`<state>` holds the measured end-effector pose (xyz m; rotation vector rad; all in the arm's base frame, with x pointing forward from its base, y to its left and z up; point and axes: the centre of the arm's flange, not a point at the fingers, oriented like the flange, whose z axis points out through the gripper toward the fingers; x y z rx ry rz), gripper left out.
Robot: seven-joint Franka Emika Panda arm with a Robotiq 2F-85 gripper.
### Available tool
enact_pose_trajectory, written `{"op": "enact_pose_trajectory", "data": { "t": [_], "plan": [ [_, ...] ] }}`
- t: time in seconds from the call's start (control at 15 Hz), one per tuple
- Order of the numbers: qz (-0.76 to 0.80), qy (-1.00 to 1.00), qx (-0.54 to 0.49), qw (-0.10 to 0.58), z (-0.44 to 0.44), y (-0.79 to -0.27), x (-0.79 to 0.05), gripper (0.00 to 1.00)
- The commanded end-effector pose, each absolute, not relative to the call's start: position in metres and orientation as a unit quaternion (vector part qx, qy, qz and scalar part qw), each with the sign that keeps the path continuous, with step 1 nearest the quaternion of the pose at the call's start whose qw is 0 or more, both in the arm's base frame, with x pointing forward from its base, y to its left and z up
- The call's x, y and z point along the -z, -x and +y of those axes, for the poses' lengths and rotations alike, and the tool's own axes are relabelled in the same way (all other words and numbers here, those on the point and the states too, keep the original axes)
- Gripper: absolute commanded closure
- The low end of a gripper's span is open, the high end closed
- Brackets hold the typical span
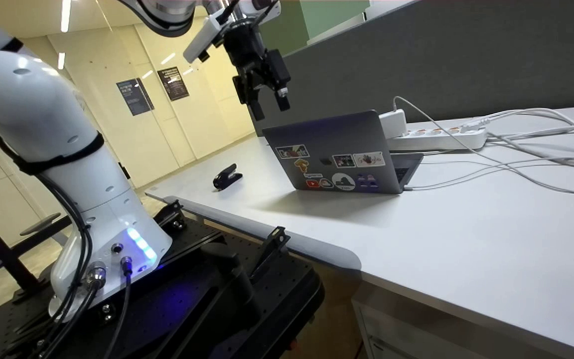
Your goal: Fold the laptop
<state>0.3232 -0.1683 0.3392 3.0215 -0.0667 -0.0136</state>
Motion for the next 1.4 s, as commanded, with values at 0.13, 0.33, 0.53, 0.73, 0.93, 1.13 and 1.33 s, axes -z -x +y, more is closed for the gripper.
{"op": "enact_pose_trajectory", "data": {
  "t": [0.13, 0.33, 0.53, 0.73, 0.93, 1.13, 1.33],
  "plan": [
    [-0.010, -0.997, -0.032, 0.065, -0.185, -0.339, -0.304, 0.00],
    [-0.009, -0.997, -0.031, 0.064, -0.180, -0.339, -0.307, 0.00],
    [-0.004, -0.998, -0.029, 0.064, -0.181, -0.341, -0.299, 0.00],
    [-0.006, -0.997, -0.031, 0.068, -0.183, -0.342, -0.296, 0.00],
    [-0.017, -0.996, -0.036, 0.076, -0.190, -0.345, -0.290, 0.00],
    [-0.022, -0.995, -0.047, 0.084, -0.199, -0.347, -0.283, 0.00],
    [-0.028, -0.994, -0.059, 0.090, -0.208, -0.350, -0.278, 0.00]
  ]
}}
